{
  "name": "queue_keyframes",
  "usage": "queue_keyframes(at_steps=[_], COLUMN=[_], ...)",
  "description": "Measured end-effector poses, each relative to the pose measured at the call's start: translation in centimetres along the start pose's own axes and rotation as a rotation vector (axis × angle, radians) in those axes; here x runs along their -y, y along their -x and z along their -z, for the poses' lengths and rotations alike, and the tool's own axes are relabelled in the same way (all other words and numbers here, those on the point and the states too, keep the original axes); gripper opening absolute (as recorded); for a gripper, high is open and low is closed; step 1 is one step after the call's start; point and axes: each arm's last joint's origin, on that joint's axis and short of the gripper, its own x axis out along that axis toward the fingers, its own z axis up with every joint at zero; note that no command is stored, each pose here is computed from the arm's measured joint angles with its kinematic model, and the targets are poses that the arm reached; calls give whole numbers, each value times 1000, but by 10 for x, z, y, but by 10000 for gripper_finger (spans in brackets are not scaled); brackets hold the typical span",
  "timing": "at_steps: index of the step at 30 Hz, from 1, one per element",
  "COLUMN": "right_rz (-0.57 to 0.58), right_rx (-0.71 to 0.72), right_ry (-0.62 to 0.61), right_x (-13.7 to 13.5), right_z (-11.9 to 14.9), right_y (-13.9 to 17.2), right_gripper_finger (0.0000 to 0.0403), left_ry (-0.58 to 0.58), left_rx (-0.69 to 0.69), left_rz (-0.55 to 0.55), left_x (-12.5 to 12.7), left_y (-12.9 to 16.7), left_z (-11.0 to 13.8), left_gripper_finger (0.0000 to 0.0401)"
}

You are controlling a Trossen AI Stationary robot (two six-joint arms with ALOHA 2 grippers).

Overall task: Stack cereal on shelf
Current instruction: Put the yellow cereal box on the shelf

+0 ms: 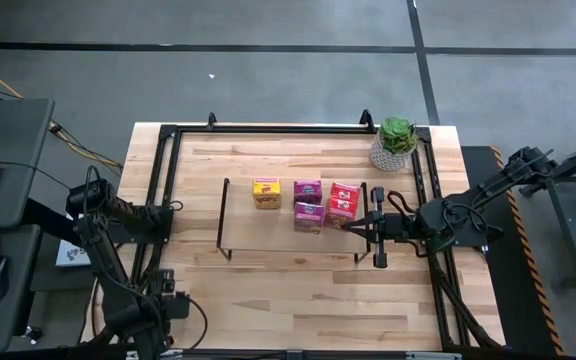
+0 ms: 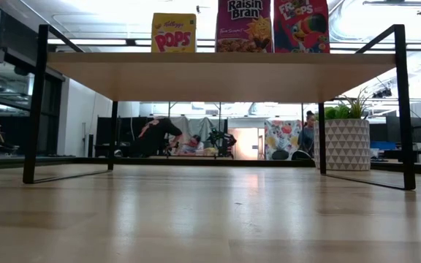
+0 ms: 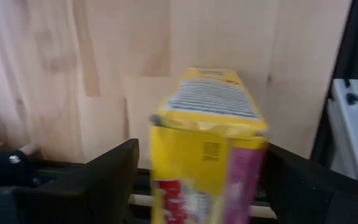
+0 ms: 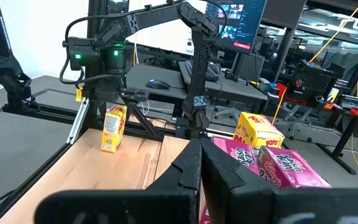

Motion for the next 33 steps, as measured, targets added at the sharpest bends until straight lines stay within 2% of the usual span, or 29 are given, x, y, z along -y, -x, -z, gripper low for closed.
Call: queue_keyframes(at_steps=[11,21,26,33], right_rz=[0,-2,-4,-4], right_rx=[0,-4,-13,-13], right_ry=[0,2,6,6], right_x=[0,0,0,0], right_z=[0,0,1,1], right_y=[0,0,0,0], right_gripper_finger=[0,0,0,0], left_ry=[-12,-31,-33,0], left_rx=[-23,2,2,90], left_rz=[44,124,188,256], left_x=[2,-4,-9,-31], left_y=[0,20,45,104], left_z=[-3,-29,-45,-71], left_gripper_finger=[218,139,119,123])
